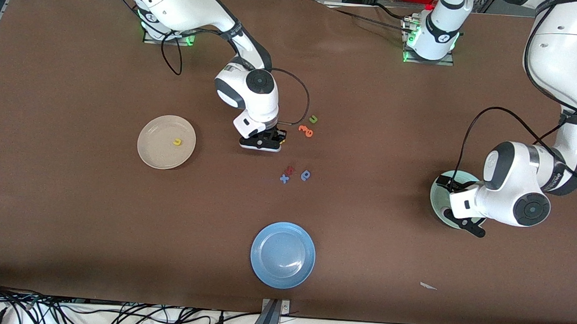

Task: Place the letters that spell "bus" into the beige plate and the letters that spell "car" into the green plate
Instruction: 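Release the yellow a on the green plate while the right gripper carries p, then release the teal p on the white plate while the left gripper withdraws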

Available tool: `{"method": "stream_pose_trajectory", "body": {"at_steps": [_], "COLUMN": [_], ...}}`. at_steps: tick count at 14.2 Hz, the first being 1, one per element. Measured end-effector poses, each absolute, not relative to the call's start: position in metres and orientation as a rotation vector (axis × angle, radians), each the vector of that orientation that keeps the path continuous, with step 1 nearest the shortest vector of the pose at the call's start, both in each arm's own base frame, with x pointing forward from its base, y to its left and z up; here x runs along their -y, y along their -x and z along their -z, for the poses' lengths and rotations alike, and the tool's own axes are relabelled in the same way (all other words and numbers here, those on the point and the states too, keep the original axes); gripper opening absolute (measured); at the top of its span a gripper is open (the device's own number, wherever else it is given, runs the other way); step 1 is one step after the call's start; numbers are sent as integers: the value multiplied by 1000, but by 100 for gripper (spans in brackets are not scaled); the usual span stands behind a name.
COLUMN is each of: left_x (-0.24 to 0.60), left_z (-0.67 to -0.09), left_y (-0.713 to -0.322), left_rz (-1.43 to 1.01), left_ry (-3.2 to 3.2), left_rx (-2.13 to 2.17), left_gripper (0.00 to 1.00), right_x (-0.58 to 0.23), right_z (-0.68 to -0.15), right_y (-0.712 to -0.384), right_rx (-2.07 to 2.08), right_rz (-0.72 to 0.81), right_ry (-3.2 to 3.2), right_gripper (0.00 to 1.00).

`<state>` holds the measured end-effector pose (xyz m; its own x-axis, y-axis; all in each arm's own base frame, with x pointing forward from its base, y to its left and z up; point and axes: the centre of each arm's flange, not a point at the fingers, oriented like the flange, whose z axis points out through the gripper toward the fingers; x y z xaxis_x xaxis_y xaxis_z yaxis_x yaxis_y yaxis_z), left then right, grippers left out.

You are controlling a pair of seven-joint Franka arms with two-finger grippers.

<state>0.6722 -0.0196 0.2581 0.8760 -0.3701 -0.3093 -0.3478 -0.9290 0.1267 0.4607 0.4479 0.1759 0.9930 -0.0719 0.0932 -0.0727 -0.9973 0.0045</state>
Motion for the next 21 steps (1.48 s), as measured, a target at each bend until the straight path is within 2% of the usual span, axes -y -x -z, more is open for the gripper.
{"method": "stream_pose_trajectory", "body": {"at_steps": [3,6,13,19,21], "left_x": [33,37,14,4,10], "left_z": [-276,-315,-407,-505,-539], "left_y": [-674,-678,-663,-612,-595], "left_rz": [487,406,299,166,129], "left_ry": [-3063,-3106,-3144,-3153,-3154], "left_rx": [123,-149,-51,36,45], "left_gripper": [100,100,100,100,100], "right_x": [-443,-410,-283,-188,-176], "right_z": [-177,-194,-255,-254,-248], "right_y": [-465,-491,-516,-505,-503], "right_rx": [118,73,-203,-379,-378], "right_rz": [-154,-174,-129,-14,2], "right_ry": [-3123,-3098,-3034,-2985,-2986], "right_gripper": [30,30,30,30,45]}}
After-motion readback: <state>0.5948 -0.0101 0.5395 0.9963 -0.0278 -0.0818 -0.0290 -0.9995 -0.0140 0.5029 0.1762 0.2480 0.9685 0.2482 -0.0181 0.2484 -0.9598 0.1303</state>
